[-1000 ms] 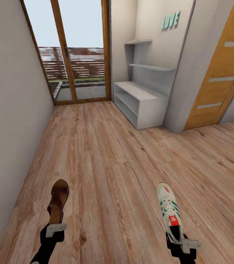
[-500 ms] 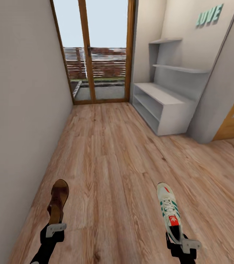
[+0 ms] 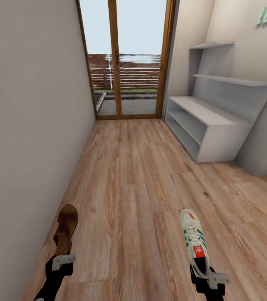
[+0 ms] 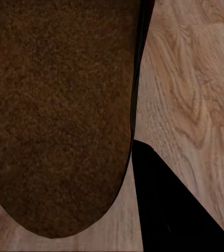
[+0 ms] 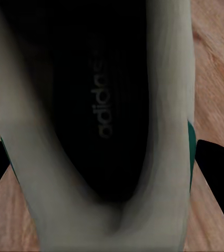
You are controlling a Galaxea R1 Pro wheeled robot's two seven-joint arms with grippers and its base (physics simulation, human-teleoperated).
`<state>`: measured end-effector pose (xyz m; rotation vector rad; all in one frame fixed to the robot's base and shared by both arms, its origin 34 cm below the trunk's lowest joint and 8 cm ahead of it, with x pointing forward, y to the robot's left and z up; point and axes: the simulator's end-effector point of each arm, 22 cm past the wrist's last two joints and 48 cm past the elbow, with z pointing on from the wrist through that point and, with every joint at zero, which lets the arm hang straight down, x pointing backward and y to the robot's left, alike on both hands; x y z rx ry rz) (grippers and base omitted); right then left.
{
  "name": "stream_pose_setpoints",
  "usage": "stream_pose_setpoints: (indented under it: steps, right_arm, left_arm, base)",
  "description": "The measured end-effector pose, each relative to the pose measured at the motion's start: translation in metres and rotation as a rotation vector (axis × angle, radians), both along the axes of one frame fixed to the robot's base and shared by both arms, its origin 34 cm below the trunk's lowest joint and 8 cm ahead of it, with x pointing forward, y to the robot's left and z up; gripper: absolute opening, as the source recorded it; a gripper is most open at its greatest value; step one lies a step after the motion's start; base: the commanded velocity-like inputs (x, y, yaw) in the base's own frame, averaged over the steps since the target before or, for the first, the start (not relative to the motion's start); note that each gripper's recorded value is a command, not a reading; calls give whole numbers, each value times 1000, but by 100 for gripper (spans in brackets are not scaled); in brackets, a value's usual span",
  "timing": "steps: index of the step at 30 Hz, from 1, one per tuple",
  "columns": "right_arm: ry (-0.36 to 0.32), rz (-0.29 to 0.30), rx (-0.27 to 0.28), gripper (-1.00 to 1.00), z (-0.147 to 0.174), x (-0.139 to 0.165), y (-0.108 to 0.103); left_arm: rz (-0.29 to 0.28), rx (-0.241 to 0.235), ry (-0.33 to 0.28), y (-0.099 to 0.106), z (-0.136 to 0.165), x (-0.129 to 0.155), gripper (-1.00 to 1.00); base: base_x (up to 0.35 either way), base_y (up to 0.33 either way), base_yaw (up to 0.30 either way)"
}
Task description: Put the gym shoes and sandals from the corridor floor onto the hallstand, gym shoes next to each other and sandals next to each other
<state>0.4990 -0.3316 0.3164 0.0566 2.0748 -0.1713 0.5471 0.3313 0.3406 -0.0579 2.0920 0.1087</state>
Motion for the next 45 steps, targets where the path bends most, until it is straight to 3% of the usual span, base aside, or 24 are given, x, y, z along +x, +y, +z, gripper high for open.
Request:
stream_pose_setpoints:
  steps: [7, 14, 17, 18, 21, 45]
  right_arm:
    - [1, -2, -39, -100, 4, 0, -29]
    - [2, 3, -45, -100, 4, 0, -32]
    - [8, 71, -26, -100, 4, 0, -28]
    - [15, 135, -5, -100, 4, 0, -24]
    - [16, 162, 11, -100, 4, 0, -21]
    - [14, 172, 20, -100, 4, 0, -17]
  left_arm:
    - [0, -1, 3, -1, -1, -1, -100]
    - [1, -2, 3, -1, -1, -1, -100]
    - [1, -2, 4, -1, -1, -1, -100]
    - [1, -2, 4, -1, -1, -1, -100]
    - [1, -2, 4, -1, -1, -1, -100]
    - [1, -1, 1, 0, -1, -1, -100]
  base:
    - [332, 13, 1]
    - [334, 1, 0]
    - [334, 0, 0]
    - [334, 0, 0]
    - [334, 0, 0]
    - [334, 0, 0]
